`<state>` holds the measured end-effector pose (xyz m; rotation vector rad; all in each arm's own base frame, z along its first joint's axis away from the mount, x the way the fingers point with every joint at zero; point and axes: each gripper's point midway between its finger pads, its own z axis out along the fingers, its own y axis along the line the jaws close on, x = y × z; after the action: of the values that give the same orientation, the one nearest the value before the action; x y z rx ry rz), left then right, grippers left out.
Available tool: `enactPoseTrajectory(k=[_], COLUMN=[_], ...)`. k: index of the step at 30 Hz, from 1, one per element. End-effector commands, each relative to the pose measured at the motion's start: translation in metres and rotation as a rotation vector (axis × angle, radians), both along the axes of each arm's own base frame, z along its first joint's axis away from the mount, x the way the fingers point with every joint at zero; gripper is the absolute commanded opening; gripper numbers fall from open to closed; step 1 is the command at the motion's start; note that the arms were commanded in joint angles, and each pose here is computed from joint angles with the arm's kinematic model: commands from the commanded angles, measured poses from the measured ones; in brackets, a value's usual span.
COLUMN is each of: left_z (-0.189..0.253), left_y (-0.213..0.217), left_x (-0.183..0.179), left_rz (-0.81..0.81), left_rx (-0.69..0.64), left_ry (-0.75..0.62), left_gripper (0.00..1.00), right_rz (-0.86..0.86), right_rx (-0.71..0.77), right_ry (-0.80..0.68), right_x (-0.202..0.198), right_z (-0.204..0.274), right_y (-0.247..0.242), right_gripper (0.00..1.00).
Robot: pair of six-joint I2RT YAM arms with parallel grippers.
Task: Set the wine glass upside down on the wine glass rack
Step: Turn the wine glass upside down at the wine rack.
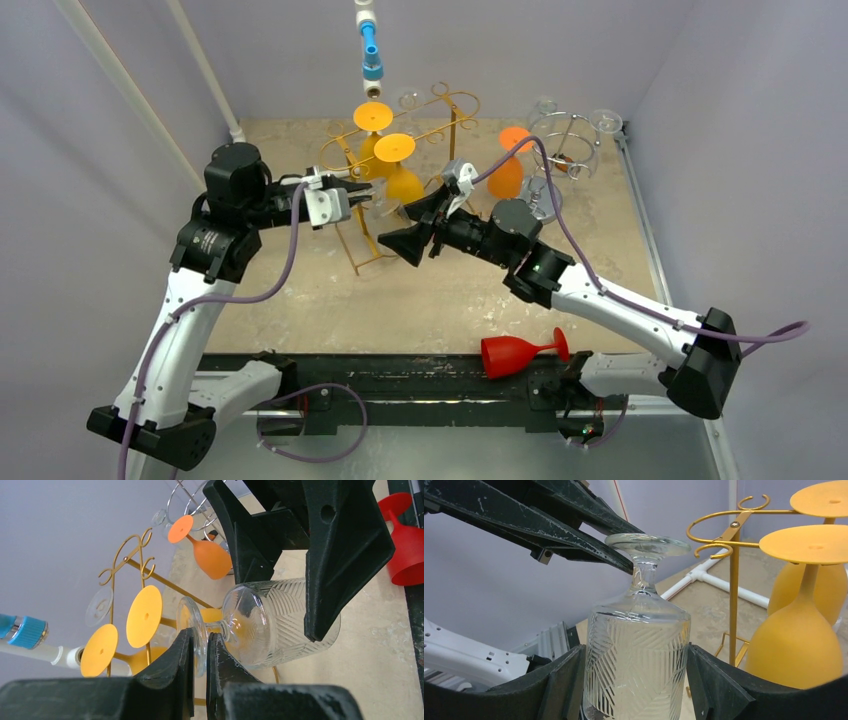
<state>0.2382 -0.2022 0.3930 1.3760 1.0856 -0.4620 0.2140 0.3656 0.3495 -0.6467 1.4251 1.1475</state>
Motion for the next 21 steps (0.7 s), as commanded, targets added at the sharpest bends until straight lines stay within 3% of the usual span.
enactPoseTrajectory(k=[1,4,7,11,15,19,21], left_z=[0.012,0.016,0.021,0.031,0.042,0.052,0.055], left_y=[-0.007,-0.007,-0.008,-0.01,-0.01,-0.01,-0.009], left_x=[-0.016,-0.018,-0.02,-0.024,-0.03,-0.034,-0.034], left_rz=[-0.086,-0.091,-0.095,-0.107,-0.113,-0.115,-0.109], left_rx=[-0.008,-0.014,-0.03,-0.063,-0.101,-0.134,-0.139], left_ry=[-0.079,-0.1,-0.102,-0.1,-0.125,-0.149,-0.163], left_gripper=[0.0,0.0,0.0,0.0,0.0,0.0,0.0], right_rz=[0.119,0.167,0.171,0.174,0.192,0.227,0.245], right_rx=[0.059,0.022,0.007,0.004,0.013,0.047,0.054], right_ry=[-0.052,-0.017,0.0,0.021,0.03,0.035,0.042], right_x=[-0.022,-0.027,-0.026,-0.024,-0.025,-0.029,-0.03], right_z=[0.047,0.039,0.037,0.037,0.04,0.046,0.047], right_y=[0.013,0.019,0.021,0.026,0.03,0.035,0.038], right_gripper=[0.26,0.44,0.55,0.65,0.81,0.87,0.96])
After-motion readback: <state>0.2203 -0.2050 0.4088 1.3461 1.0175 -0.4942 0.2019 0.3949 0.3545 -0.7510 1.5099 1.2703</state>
